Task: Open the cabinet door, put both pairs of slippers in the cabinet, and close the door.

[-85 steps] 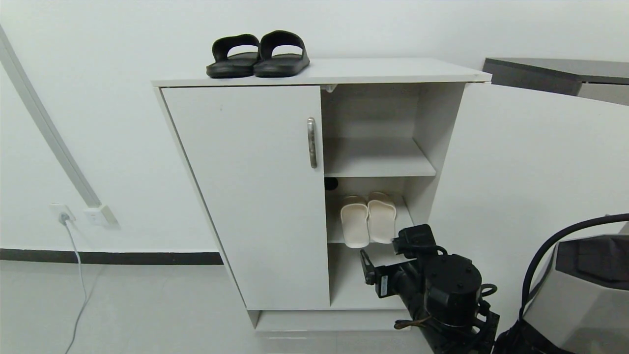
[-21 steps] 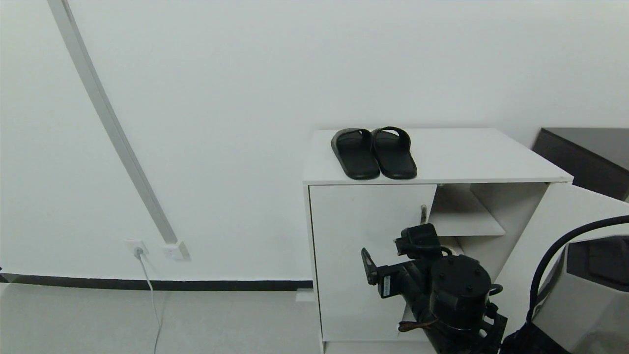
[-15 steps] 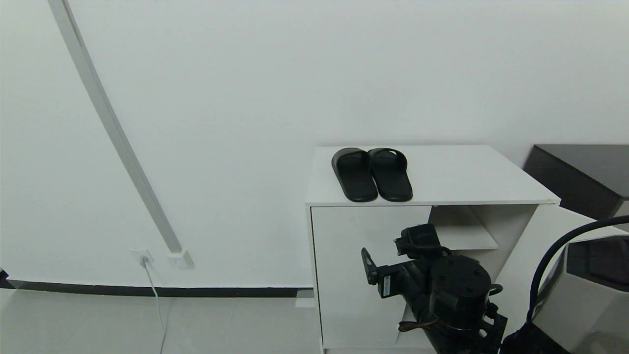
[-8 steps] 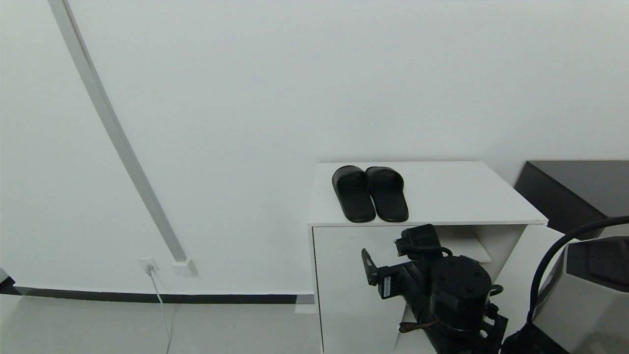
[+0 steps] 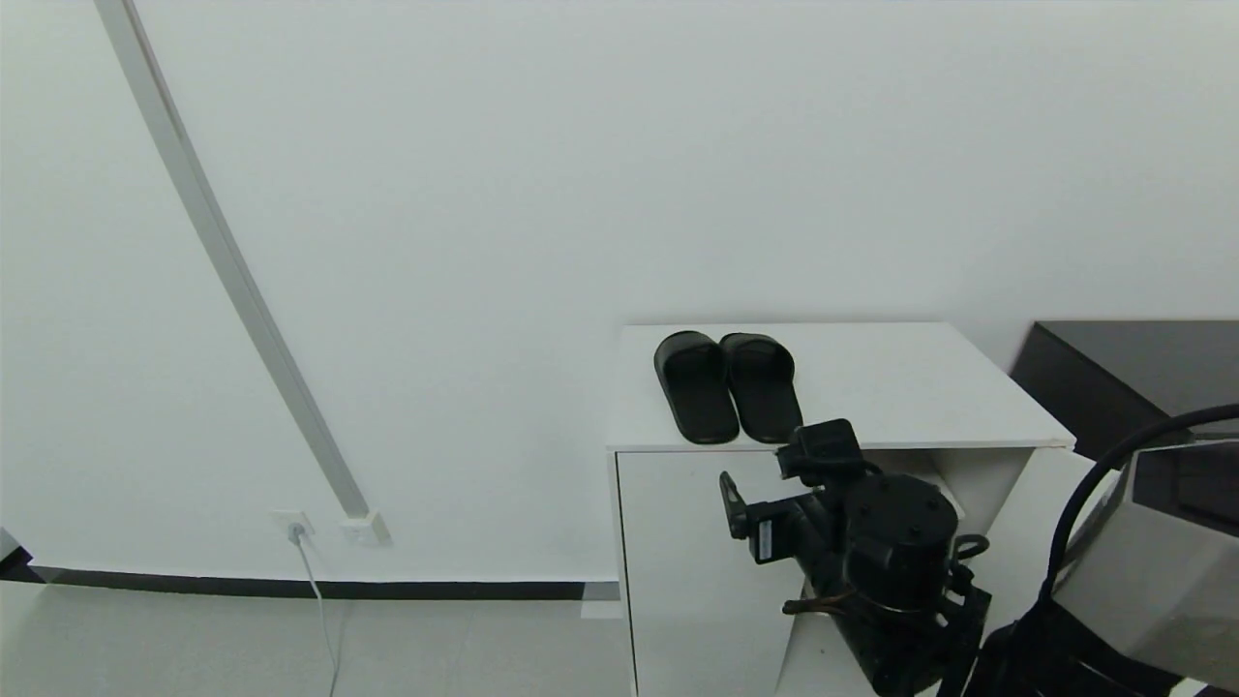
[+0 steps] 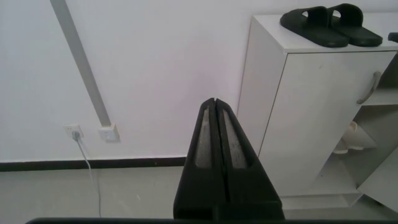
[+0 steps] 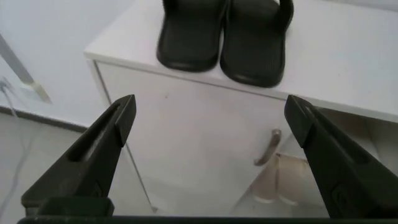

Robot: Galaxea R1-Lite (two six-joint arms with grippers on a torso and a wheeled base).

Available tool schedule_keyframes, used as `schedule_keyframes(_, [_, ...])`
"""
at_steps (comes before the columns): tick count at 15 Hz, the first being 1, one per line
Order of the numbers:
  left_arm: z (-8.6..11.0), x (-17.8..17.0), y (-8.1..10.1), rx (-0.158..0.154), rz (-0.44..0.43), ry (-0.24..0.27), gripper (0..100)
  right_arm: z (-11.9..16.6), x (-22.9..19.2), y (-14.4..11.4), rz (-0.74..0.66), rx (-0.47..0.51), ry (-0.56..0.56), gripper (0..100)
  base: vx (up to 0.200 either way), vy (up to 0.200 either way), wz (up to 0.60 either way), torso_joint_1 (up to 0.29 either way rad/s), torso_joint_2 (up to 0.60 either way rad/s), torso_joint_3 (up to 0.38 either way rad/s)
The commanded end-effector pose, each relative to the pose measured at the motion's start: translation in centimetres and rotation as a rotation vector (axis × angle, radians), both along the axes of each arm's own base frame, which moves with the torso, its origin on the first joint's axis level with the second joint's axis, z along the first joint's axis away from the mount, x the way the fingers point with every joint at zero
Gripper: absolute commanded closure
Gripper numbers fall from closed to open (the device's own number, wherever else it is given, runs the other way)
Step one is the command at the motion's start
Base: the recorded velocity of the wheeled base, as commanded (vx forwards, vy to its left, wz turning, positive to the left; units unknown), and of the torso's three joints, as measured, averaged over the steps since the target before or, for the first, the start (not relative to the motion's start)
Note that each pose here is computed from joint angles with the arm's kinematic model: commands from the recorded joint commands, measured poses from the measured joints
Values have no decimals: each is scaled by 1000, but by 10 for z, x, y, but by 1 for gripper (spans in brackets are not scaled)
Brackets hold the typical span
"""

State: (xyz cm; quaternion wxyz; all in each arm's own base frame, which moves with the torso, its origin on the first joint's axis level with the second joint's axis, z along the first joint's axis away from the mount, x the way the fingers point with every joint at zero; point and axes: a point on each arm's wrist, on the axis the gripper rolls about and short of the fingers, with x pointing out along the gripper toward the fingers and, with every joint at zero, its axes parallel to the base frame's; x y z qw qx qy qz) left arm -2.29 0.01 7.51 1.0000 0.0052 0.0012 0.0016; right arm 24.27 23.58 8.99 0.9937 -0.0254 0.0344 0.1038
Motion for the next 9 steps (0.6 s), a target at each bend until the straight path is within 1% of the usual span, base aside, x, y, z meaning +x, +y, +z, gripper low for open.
schedule_keyframes(1, [0, 0, 0, 0, 0, 1, 100, 26, 16, -1, -35, 28, -31, 0, 0, 0, 0, 0, 0, 0])
schedule_keyframes(2, [0, 0, 0, -1, 0, 1, 100, 42, 26, 9, -38, 47, -2, 0, 0, 0, 0, 0, 0, 0])
schedule_keyframes(3, [0, 0, 0, 0, 1, 1, 100, 50, 31, 13, -42, 70, 31, 0, 0, 0, 0, 0, 0, 0])
schedule_keyframes(5, [0, 0, 0, 0, 0, 1, 100, 71, 38, 17, -64, 107, 122, 0, 0, 0, 0, 0, 0, 0])
schedule_keyframes(7, [0, 0, 0, 0, 0, 1, 100, 74, 40, 19, -67, 112, 132, 0, 200, 0, 0, 2, 7, 5])
schedule_keyframes(9, [0, 0, 0, -1, 0, 1, 100, 71, 40, 19, -68, 107, 138, 0, 200, 0, 0, -2, -7, 2])
